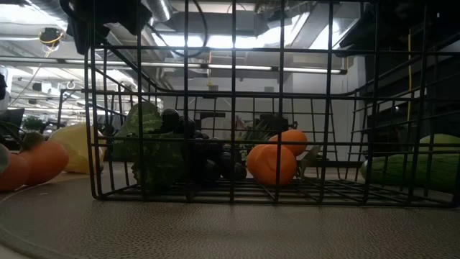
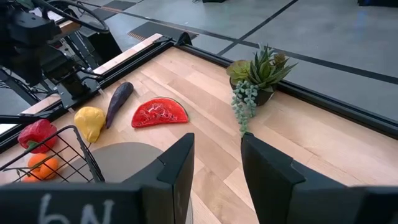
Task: Build produce basket
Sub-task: Put the purple eggplant into the black wire basket
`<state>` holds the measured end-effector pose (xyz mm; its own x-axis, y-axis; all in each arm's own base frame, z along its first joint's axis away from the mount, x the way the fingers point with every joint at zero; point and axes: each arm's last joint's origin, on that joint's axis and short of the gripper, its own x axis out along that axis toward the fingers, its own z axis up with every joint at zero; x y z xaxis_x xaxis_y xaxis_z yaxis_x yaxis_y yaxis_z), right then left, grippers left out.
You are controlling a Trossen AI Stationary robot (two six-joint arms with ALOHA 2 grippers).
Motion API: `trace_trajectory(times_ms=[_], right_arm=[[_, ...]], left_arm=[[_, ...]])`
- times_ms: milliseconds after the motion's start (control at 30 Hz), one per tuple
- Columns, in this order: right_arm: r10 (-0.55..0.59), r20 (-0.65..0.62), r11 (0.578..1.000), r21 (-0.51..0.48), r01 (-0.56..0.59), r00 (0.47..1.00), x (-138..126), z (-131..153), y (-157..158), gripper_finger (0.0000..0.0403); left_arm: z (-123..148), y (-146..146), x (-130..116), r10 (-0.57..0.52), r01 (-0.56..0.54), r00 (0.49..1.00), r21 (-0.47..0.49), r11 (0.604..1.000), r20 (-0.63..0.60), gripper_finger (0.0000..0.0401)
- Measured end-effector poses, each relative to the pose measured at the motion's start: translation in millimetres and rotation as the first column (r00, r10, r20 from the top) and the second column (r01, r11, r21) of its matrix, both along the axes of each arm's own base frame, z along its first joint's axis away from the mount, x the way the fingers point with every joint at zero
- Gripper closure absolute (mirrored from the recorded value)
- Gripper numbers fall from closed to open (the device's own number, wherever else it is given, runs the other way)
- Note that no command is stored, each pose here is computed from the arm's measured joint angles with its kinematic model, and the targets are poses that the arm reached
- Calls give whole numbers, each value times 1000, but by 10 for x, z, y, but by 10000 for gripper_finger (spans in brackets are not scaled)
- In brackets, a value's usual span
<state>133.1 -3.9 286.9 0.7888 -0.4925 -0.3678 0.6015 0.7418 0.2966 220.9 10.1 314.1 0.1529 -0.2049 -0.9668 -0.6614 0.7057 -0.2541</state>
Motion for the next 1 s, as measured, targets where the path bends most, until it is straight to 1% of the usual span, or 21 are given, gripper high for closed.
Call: trace_trajectory(times_ms=[133,233,300,400,500,533,600,667,700,800,867,967,1000], right_arm=[[1,-8,1000,-1,-1,1000,-3,-6,0,269],[1,-8,1000,-1,-1,1000,-3,-6,0,269],[1,-8,1000,-1,-1,1000,-3,-6,0,269],[1,-8,1000,-1,-1,1000,-3,-6,0,269],[1,-8,1000,-1,-1,1000,-3,-6,0,269],[1,-8,1000,-1,-1,1000,-3,-7,0,269],[1,-10,1000,-1,-1,1000,-4,-8,0,269],[1,-15,1000,-1,-2,1000,-6,-12,0,269],[2,-17,1000,-1,-2,1000,-7,-13,0,269],[2,-18,1000,-2,-2,1000,-8,-15,0,269],[2,-24,1000,-2,-2,1000,-9,-19,0,269],[2,-36,1000,-3,-2,999,-16,-29,-1,269],[3,-41,1000,-4,-3,999,-18,-33,-1,269]], left_arm=[[-3,7,-8,41,-40,999,23,999,-18,357],[-4,12,-8,106,-105,994,28,994,-28,357],[-3,12,-7,168,-168,985,20,986,-40,357],[-3,11,-8,279,-279,958,7,960,-63,357],[-6,12,-5,355,-356,931,4,934,-80,357],[-13,14,1,387,-387,918,9,922,-88,357],[-30,22,17,465,-465,879,29,885,-102,357],[-53,34,38,512,-509,852,58,859,-108,357],[-64,40,48,515,-509,851,77,857,-104,357],[-94,66,67,485,-468,871,169,867,-80,355],[-111,92,79,474,-448,879,250,858,-53,349],[-137,131,109,483,-445,875,367,817,-16,333],[-149,137,115,490,-449,871,386,806,-11,326]])
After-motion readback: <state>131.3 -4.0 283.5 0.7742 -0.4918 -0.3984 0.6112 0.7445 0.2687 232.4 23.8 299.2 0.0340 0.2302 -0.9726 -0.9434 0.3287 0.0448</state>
